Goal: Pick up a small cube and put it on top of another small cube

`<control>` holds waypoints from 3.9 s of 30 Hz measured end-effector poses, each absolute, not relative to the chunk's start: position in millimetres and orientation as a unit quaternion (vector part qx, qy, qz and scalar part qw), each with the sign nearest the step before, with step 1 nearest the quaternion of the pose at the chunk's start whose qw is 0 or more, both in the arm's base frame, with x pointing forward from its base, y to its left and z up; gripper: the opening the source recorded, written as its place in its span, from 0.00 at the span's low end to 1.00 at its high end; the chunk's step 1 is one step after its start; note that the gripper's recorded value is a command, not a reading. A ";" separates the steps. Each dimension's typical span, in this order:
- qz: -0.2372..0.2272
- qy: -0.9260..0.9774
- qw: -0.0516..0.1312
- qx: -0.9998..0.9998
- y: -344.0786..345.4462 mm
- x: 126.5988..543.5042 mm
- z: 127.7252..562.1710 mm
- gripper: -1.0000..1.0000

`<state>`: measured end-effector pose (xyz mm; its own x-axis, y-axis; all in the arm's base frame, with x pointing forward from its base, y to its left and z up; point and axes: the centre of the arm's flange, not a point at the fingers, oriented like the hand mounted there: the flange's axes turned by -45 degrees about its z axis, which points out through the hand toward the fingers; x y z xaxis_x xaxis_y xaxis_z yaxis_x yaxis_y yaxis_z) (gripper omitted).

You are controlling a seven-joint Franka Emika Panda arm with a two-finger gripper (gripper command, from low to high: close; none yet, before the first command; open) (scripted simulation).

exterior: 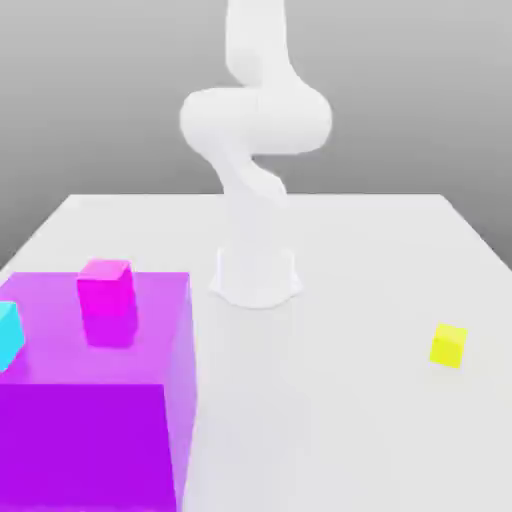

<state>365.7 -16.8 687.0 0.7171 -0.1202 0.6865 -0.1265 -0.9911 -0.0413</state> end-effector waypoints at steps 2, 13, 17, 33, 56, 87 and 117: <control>0.352 -0.123 0.012 0.928 -35.0 381.7 664.5 0.50; 0.251 -0.427 0.040 0.868 -164.0 421.2 525.3 0.50; 0.211 -0.537 0.040 0.815 -216.2 411.7 466.6 0.50; 0.041 -0.893 0.009 0.448 -347.3 263.7 238.1 0.50; 0.001 -0.941 -0.001 0.337 -331.9 223.5 190.0 0.00; 0.080 -0.513 -0.028 0.854 135.1 418.0 332.9 0.00; 0.005 -0.500 -0.009 0.866 315.6 214.1 206.2 1.00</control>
<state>214.1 315.6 206.2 0.5005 -0.8657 -0.0006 -0.8656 -0.5004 -0.0197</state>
